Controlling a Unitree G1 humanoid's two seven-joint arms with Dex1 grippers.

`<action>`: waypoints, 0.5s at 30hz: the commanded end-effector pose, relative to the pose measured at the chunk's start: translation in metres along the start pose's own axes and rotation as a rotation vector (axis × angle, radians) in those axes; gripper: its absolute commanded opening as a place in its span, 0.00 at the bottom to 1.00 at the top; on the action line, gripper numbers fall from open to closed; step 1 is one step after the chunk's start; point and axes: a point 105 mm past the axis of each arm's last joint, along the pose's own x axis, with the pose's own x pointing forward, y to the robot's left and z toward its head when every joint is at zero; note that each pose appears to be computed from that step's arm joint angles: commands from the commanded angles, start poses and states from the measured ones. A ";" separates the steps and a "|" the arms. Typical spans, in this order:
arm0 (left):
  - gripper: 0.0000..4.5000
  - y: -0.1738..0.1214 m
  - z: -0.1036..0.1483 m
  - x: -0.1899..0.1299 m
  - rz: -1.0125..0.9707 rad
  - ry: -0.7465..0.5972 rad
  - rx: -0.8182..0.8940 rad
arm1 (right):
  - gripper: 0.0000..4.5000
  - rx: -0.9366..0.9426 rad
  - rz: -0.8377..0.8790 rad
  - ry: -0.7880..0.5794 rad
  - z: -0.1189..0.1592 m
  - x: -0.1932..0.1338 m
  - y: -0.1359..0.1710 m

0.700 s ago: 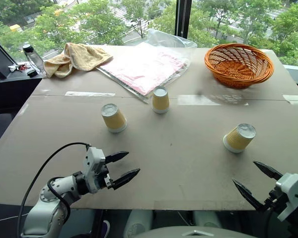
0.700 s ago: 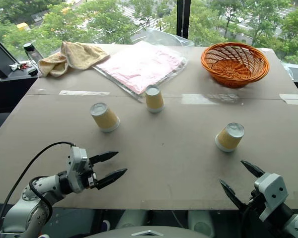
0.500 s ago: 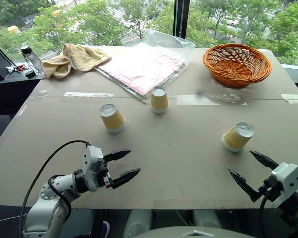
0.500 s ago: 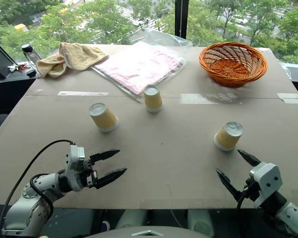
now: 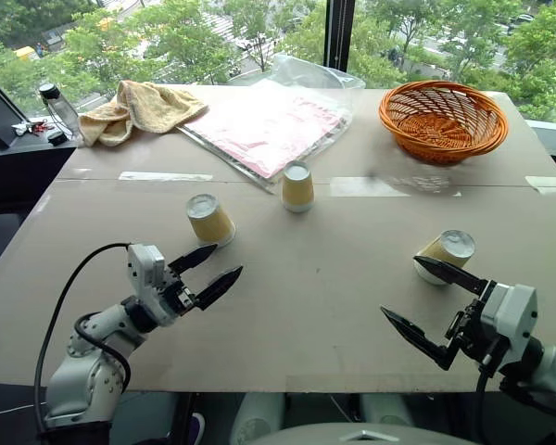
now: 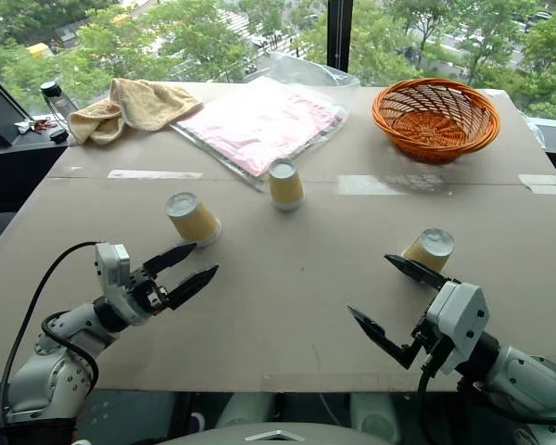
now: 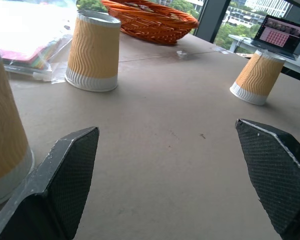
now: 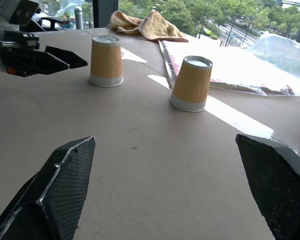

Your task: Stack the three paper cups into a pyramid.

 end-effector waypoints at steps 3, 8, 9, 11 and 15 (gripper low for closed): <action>1.00 0.032 0.034 0.005 0.139 -0.016 0.106 | 0.99 -0.005 0.092 -0.038 0.010 0.009 0.004; 1.00 0.040 0.048 0.025 0.152 0.008 0.155 | 0.99 -0.010 0.095 -0.041 0.010 0.010 0.003; 1.00 0.043 0.050 0.027 0.157 0.008 0.152 | 0.99 -0.009 0.095 -0.044 0.011 0.010 0.005; 1.00 0.046 0.048 0.032 0.154 0.033 0.166 | 0.99 -0.008 0.094 -0.047 0.011 0.011 0.008; 1.00 0.053 0.040 0.046 0.167 0.084 0.186 | 0.99 -0.014 0.070 -0.049 0.012 0.009 0.005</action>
